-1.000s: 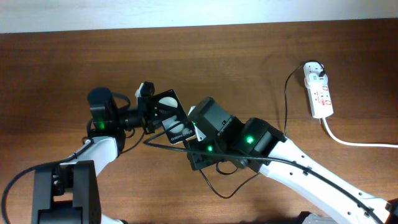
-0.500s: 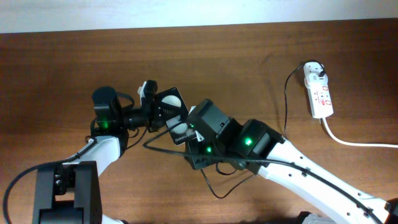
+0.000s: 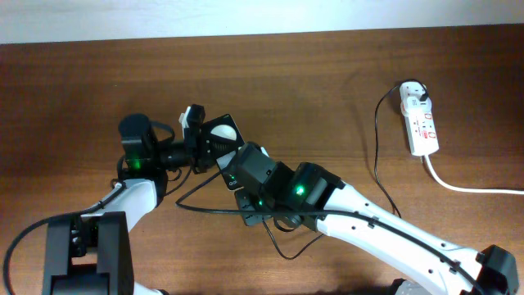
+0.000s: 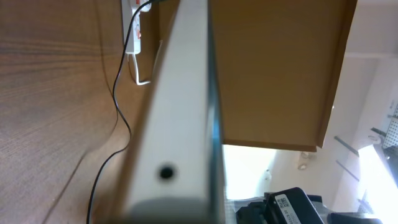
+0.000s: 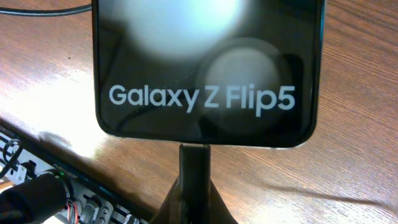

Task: Plug charger to phone and switch on socket
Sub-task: 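Lower the phone onto the table with the left gripper and release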

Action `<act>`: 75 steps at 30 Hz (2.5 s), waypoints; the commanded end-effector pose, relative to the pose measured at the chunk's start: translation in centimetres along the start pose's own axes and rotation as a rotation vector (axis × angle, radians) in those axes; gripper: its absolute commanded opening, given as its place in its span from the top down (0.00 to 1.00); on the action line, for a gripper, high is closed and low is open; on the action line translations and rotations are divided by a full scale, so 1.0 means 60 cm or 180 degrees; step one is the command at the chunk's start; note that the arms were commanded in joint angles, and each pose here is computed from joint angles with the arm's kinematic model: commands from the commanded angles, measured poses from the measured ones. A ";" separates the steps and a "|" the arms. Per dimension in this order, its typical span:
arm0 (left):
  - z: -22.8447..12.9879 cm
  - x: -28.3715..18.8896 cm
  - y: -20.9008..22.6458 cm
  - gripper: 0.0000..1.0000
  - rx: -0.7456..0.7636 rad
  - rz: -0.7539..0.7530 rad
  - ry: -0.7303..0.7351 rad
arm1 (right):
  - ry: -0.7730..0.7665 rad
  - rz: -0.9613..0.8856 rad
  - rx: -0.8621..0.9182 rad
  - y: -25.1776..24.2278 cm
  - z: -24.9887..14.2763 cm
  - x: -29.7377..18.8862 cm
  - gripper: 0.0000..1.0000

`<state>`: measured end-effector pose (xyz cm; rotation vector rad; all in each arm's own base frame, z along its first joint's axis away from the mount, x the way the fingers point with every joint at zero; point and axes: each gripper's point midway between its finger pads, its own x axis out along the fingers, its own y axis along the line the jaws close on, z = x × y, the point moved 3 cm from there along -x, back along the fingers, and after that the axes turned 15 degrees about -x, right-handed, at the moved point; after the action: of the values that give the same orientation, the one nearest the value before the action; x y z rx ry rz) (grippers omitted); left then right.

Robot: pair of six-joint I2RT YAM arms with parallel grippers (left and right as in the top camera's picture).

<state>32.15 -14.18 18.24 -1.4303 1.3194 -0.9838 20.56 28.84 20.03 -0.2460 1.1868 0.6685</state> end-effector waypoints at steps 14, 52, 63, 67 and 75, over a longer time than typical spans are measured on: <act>-0.038 0.035 0.006 0.97 0.1370 -0.0038 0.0432 | 0.0241 -0.0177 0.0165 -0.045 -0.040 -0.043 0.56; 0.208 0.205 0.207 0.59 0.0678 0.2498 0.0036 | -0.1263 -0.0346 0.0199 -0.115 -0.191 -0.345 0.01; 0.214 0.167 0.238 0.01 0.0573 0.3091 -0.0173 | -0.1263 -0.0346 0.0199 -0.115 -0.191 -0.345 0.01; 0.214 0.146 0.252 0.01 0.0518 0.3388 -0.0256 | -0.1263 -0.0346 0.0199 -0.115 -0.191 -0.345 0.01; 0.200 0.127 0.262 0.01 0.0353 0.3578 -0.0221 | -0.1263 -0.0346 0.0199 -0.115 -0.191 -0.345 0.01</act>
<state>42.08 -23.56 4.79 -0.5554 1.5504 -0.4279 11.28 10.43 33.15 -0.1195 0.8224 0.5634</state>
